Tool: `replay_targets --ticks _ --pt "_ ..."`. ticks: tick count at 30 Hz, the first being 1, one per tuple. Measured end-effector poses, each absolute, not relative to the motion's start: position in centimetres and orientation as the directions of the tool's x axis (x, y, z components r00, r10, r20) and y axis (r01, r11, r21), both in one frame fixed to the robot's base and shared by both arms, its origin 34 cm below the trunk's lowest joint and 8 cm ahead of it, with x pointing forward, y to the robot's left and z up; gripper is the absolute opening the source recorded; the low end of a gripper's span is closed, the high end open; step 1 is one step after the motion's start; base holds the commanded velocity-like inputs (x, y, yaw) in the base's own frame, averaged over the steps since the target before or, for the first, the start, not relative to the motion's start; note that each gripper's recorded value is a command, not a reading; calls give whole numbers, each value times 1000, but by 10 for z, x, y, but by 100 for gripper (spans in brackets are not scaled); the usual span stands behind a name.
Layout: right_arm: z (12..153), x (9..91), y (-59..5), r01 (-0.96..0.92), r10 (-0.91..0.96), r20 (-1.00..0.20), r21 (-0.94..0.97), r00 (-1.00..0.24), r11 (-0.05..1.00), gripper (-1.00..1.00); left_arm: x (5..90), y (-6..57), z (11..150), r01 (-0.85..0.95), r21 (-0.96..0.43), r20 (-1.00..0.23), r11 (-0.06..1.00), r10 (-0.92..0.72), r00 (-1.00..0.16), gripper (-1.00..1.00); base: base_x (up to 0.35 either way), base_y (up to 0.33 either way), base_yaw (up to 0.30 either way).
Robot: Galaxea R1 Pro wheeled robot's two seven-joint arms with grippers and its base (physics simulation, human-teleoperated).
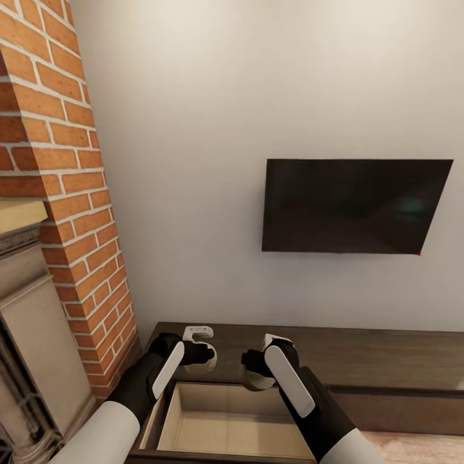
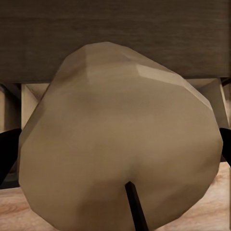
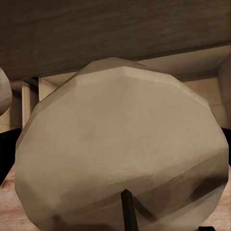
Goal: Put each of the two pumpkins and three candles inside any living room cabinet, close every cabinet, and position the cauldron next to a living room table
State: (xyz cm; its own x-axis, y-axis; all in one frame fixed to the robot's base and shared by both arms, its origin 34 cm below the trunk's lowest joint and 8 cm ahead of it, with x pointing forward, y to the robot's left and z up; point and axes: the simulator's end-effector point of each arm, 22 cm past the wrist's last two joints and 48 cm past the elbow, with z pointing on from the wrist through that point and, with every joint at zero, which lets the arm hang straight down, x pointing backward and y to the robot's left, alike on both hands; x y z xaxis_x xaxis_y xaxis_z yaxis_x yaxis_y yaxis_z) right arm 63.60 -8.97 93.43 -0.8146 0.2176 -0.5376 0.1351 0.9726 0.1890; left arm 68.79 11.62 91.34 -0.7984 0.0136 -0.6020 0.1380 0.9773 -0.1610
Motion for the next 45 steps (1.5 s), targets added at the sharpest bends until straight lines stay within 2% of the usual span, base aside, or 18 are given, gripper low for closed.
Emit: replay_targets --ticks 26,45 --pt "925 646 -82 109 209 -576 203 -790 973 -100 692 118 881 135 -154 -596 979 17 -803 -100 0 0 0" --pt "891 642 -83 93 180 -551 183 -815 979 -100 693 117 854 134 -159 -588 978 15 -808 -100 0 0 0"
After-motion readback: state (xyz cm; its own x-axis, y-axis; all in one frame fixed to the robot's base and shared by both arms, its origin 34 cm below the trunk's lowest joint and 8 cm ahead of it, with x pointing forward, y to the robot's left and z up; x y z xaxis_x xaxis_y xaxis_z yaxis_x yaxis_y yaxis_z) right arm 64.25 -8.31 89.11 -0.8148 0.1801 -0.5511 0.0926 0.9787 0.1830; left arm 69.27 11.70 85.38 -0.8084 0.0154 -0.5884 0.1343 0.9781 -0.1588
